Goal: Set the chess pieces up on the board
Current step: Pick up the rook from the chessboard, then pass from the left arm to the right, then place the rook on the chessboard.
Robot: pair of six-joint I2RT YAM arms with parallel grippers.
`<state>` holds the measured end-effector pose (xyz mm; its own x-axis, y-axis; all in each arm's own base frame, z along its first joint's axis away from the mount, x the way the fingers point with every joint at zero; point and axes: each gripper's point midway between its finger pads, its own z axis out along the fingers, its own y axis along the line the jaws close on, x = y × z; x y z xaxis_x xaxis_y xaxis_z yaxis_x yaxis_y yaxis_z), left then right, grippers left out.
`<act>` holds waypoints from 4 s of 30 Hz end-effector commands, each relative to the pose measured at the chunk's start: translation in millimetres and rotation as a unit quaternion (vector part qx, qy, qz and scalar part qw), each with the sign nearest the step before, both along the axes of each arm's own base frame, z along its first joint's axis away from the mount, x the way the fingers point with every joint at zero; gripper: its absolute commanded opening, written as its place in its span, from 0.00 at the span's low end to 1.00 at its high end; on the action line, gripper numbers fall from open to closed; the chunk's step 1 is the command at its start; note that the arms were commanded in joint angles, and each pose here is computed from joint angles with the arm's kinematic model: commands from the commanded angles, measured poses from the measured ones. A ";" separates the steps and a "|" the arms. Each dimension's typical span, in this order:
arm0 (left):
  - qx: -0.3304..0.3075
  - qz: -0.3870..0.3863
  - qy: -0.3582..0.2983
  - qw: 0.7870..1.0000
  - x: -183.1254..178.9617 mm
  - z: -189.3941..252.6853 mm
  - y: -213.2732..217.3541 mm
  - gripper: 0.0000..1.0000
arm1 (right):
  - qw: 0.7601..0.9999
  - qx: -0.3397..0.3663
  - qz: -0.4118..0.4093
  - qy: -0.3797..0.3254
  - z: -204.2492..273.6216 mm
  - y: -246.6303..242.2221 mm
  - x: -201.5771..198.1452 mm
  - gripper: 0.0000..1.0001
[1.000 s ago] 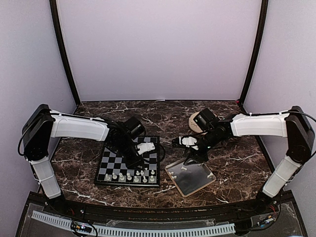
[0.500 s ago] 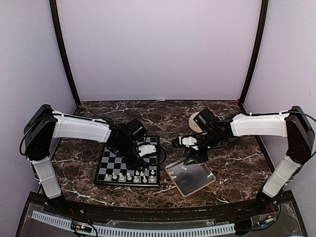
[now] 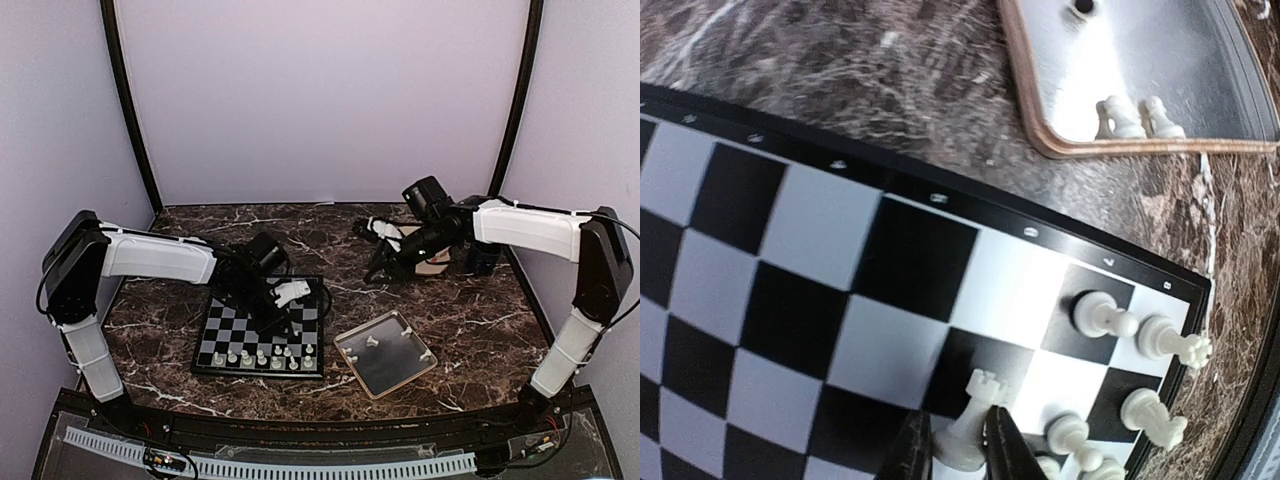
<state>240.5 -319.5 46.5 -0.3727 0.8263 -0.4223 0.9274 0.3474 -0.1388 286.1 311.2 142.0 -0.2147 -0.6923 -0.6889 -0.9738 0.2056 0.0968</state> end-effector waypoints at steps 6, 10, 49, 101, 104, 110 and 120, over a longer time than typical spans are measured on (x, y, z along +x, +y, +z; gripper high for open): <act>-0.214 0.125 -0.022 0.969 34.4 79.6 -14.3 0.10 | 0.987 0.123 -0.070 0.075 65.9 24.4 46.9 0.42; -0.299 0.169 -0.003 0.939 33.6 96.2 -20.6 0.11 | 0.975 0.152 -0.074 0.142 66.4 43.5 56.3 0.42; -0.410 0.216 -0.010 0.886 46.6 128.2 -26.4 0.13 | 0.912 0.174 0.006 0.372 30.1 133.0 -6.6 0.39; -0.193 0.425 -0.170 0.868 34.1 118.1 142.2 0.47 | 0.994 -0.105 0.016 0.038 -62.5 161.6 -5.7 0.06; -0.189 0.437 -0.179 0.861 35.0 120.8 148.1 0.48 | 0.991 -0.134 0.020 0.016 -74.3 162.4 -10.1 0.06; -0.185 0.440 -0.176 0.861 34.5 118.8 149.9 0.48 | 0.986 -0.164 0.034 0.004 -91.8 162.9 -21.1 0.07; -0.178 0.430 -0.161 0.870 34.1 110.5 143.1 0.48 | 0.986 -0.166 0.033 0.002 -92.0 165.7 -21.4 0.34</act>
<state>277.8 -177.4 170.6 -0.5691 0.0761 -0.8187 0.3571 0.9198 -0.1627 264.0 474.7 52.1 -0.1705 -0.8858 -0.4316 -0.9850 0.1643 0.0519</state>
